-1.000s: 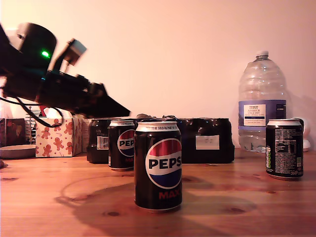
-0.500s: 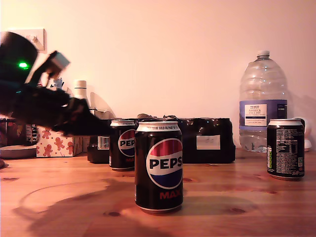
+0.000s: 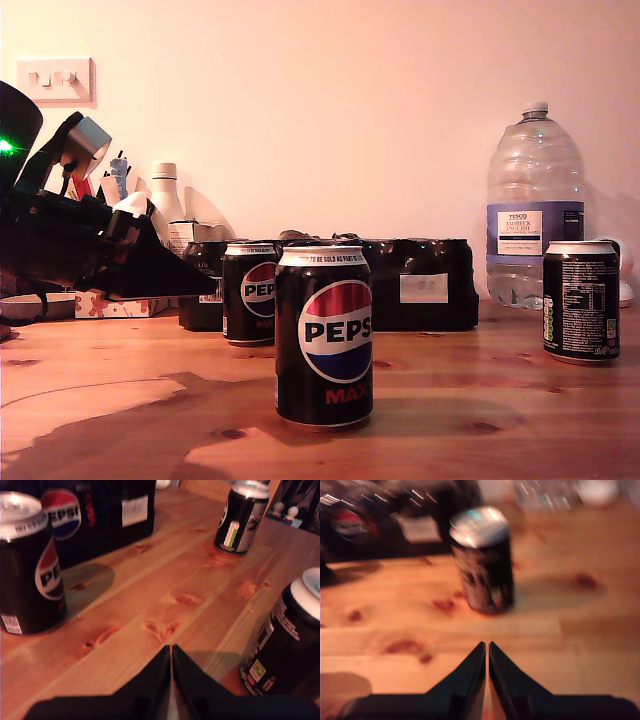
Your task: Stack up the Pepsi cans on top of each other
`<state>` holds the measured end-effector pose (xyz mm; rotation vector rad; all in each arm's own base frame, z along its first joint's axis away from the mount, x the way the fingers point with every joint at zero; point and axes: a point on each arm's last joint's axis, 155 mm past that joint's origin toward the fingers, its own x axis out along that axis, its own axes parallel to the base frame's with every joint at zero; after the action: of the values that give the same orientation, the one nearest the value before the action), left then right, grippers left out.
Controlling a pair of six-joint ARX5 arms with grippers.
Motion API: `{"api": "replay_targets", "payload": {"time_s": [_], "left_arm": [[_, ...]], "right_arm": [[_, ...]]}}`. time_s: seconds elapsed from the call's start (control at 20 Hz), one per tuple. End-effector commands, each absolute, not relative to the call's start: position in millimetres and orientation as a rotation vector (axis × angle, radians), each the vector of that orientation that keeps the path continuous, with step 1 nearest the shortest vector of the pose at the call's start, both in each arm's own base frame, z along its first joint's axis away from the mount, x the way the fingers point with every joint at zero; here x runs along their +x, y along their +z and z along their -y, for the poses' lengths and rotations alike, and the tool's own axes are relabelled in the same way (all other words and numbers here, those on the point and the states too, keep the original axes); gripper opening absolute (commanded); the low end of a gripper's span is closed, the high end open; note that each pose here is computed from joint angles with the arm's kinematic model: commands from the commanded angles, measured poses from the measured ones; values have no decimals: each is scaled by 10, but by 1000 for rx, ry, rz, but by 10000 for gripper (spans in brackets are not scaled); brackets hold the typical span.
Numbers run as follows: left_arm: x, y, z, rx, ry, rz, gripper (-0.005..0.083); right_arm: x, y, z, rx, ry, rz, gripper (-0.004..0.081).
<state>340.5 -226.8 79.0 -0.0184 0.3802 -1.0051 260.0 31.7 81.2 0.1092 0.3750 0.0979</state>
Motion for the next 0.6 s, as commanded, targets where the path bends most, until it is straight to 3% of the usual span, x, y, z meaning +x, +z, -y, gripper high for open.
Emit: {"api": "replay_targets", "payload": {"time_s": [0.0, 0.25, 0.45, 0.5, 0.55], "left_arm": [[3339, 804, 2278, -22, -1018, -375, -21], [3333, 804, 2281, -39, -1017, -384, -21], [3334, 803, 2280, -45, -1016, -388, -21], [3333, 804, 2281, -45, -1016, -387, -21], [3333, 803, 2281, -45, -1016, -388, -21]], "right_arm": [[2603, 723, -351, 115, 114, -396, -12], [2767, 862, -350, 34, 122, -323, -5], [2830, 1041, -366, 126, 117, -253, 12], [2843, 1096, -369, 127, 119, -230, 130], [2854, 1138, -369, 121, 121, -213, 357]]}}
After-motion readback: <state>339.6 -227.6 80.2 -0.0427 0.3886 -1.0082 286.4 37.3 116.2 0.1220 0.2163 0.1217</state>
